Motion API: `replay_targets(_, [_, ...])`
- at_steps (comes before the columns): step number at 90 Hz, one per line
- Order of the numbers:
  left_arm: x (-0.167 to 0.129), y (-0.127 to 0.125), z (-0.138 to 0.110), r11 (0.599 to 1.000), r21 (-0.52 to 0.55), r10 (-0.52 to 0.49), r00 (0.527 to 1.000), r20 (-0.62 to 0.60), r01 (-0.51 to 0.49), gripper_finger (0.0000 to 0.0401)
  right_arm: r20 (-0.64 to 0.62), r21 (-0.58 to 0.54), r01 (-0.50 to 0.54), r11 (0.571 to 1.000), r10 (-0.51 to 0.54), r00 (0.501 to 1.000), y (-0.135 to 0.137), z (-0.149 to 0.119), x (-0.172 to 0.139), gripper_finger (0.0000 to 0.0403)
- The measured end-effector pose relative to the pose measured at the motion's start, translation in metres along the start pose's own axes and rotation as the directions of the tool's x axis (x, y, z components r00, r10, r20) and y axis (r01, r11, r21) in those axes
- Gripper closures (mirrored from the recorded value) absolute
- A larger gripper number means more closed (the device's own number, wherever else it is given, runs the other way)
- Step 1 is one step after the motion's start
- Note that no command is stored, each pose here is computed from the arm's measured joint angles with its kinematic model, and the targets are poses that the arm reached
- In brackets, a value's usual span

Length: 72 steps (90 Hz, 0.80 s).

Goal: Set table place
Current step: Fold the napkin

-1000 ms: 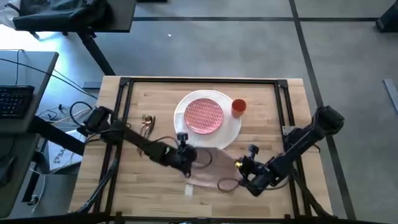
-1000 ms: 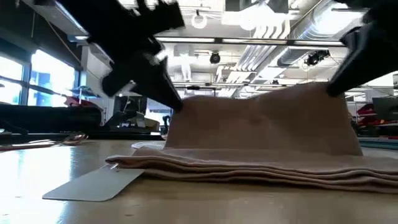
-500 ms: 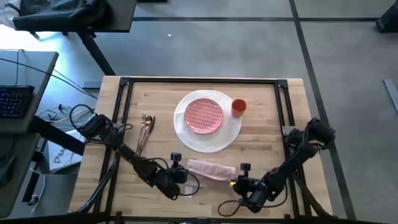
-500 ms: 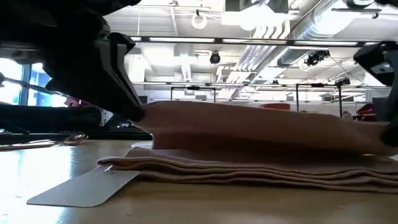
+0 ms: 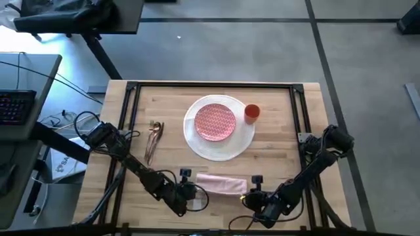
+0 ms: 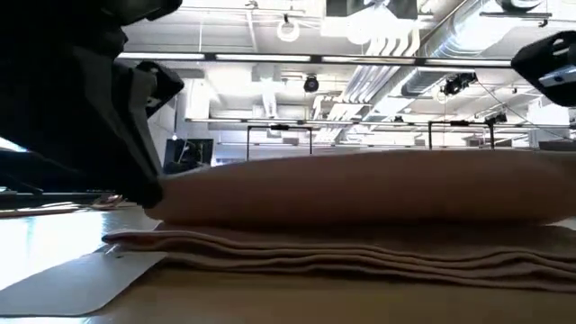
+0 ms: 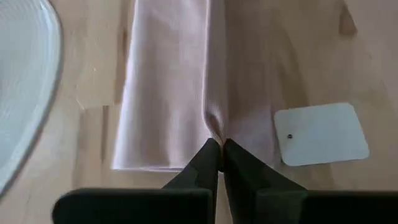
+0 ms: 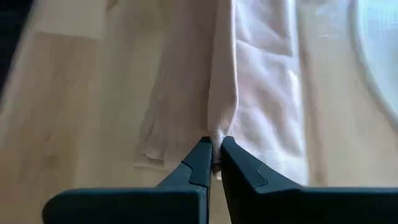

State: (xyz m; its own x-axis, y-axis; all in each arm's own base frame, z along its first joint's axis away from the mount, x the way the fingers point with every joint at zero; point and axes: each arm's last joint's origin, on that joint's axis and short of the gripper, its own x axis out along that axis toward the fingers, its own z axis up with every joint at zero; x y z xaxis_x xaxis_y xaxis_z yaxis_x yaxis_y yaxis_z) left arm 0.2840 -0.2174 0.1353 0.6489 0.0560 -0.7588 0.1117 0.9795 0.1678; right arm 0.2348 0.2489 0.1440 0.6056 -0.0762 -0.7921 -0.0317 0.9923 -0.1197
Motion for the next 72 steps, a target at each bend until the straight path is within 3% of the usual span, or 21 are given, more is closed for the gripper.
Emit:
replay_targets(13, [0.000, -0.003, 0.000, 0.997, 0.019, -0.072, 0.997, -0.020, 0.072, 0.0376, -0.024, -0.029, -0.043, 0.999, 0.042, 0.999, 0.001, -0.002, 0.000, 0.0354])
replay_targets(28, [-0.002, -0.008, -0.001, 0.986, 0.016, -0.162, 0.986, -0.041, 0.163, 0.0327, -0.044, -0.062, -0.096, 0.993, 0.093, 0.995, 0.004, -0.001, 0.000, 0.0284])
replay_targets(39, [-0.013, -0.006, -0.001, 0.969, -0.044, -0.247, 0.962, -0.112, 0.244, 0.0296, -0.096, 0.002, -0.130, 0.991, 0.130, 0.987, 0.002, -0.002, -0.004, 0.0241])
replay_targets(49, [-0.031, 0.001, 0.009, 0.972, -0.140, -0.210, 0.965, -0.154, 0.189, 0.0288, -0.022, 0.047, -0.088, 0.995, 0.089, 0.996, 0.001, 0.002, -0.015, 0.0224])
replay_targets(58, [-0.043, 0.009, 0.023, 0.979, -0.163, -0.133, 0.989, -0.061, 0.121, 0.0293, 0.101, 0.082, -0.022, 0.996, 0.014, 0.995, -0.001, 0.009, -0.024, 0.0225])
replay_targets(72, [-0.026, 0.032, 0.042, 0.974, -0.197, -0.102, 0.994, 0.046, 0.109, 0.0319, 0.126, 0.196, 0.000, 0.981, -0.025, 0.992, -0.018, 0.020, -0.011, 0.0250])
